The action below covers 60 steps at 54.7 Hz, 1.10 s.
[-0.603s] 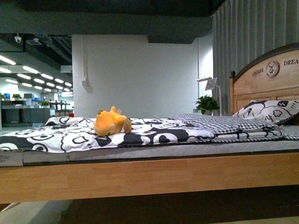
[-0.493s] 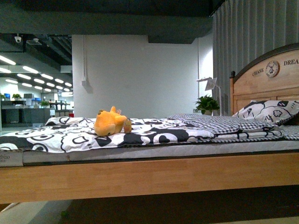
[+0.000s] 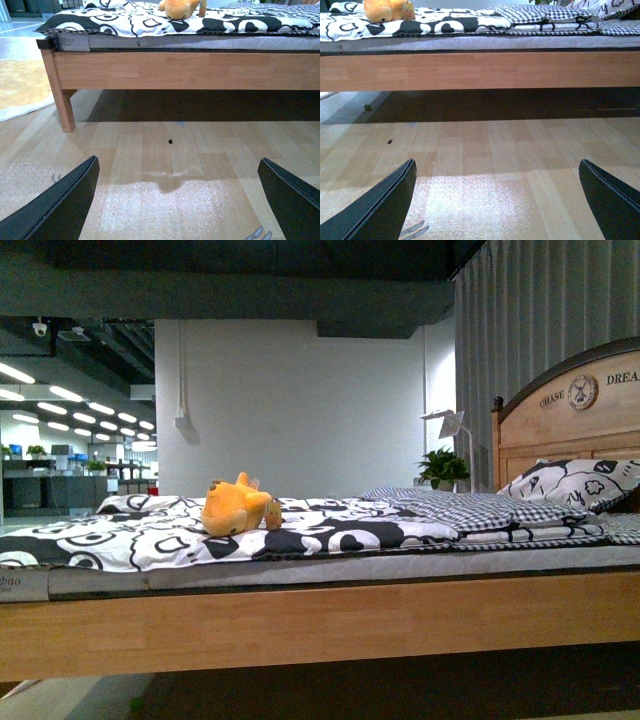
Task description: Put away toys
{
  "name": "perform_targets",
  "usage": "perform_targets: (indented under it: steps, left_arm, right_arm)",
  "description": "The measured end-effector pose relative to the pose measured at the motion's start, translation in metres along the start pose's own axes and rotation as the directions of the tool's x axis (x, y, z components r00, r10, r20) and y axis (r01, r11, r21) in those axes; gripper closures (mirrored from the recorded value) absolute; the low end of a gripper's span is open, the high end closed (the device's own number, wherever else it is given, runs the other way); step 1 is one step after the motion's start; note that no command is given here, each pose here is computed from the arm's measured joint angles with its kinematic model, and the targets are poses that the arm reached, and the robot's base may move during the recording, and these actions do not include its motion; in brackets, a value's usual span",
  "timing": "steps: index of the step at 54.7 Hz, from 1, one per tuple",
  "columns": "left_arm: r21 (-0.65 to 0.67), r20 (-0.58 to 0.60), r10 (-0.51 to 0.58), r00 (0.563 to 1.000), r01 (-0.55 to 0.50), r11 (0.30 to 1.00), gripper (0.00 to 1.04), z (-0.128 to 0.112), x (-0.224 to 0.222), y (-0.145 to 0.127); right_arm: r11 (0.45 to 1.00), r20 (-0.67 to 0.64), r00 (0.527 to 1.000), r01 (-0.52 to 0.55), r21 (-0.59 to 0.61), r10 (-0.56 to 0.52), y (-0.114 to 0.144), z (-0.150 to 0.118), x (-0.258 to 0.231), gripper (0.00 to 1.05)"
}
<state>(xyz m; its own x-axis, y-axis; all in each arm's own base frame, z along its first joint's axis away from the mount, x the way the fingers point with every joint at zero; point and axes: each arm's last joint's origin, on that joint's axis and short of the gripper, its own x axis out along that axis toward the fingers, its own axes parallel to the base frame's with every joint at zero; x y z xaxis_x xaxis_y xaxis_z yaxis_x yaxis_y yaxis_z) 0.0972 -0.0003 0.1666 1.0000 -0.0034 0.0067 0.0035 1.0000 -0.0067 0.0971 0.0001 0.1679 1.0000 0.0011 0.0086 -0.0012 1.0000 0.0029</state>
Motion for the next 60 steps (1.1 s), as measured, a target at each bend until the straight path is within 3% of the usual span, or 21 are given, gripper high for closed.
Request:
perform_targets:
  steps: [60]
  left_arm:
    - [0.0, 0.0, 0.0, 1.0, 0.0, 1.0, 0.06, 0.0, 0.0, 0.0]
  right_arm:
    - [1.0, 0.0, 1.0, 0.0, 0.0, 0.0, 0.0, 0.0, 0.0, 0.07]
